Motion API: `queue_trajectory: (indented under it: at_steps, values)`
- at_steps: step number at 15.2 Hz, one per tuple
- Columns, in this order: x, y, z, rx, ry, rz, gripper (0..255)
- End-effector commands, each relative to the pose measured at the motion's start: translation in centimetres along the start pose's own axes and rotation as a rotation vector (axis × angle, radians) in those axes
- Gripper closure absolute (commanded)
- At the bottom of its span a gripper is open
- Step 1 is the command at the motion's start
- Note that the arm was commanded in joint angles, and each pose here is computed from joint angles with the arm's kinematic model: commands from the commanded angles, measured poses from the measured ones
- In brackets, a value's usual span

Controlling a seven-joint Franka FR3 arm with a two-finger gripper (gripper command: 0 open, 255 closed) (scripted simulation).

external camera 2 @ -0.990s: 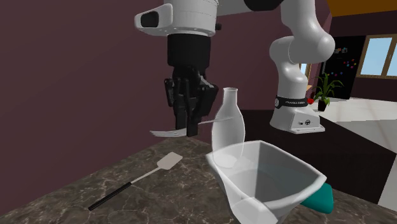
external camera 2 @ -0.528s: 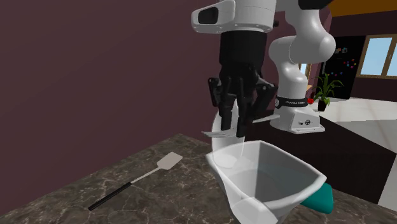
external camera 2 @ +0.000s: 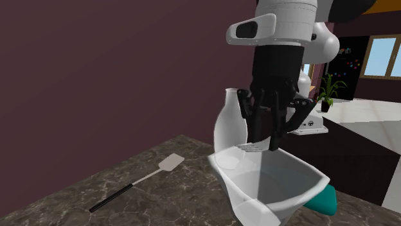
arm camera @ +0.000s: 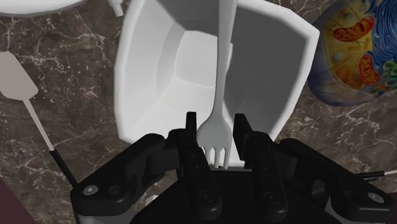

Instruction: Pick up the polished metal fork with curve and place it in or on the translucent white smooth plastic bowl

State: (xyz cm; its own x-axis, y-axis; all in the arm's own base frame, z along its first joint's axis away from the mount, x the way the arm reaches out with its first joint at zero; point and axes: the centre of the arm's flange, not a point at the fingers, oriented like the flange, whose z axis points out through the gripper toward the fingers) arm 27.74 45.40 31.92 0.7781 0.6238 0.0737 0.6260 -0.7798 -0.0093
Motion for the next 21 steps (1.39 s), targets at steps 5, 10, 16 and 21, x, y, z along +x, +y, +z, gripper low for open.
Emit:
queue_trajectory:
  at_steps: [5, 10, 16, 21]
  values:
    - [-0.3, 0.0, 3.2, 0.0, 0.0, 0.0, 255]
    - [-0.4, 0.1, 5.3, 0.0, 0.0, 0.0, 255]
    - [-0.4, 0.1, 5.3, 0.0, 0.0, 0.0, 255]
    - [-0.4, 0.1, 5.3, 0.0, 0.0, 0.0, 0]
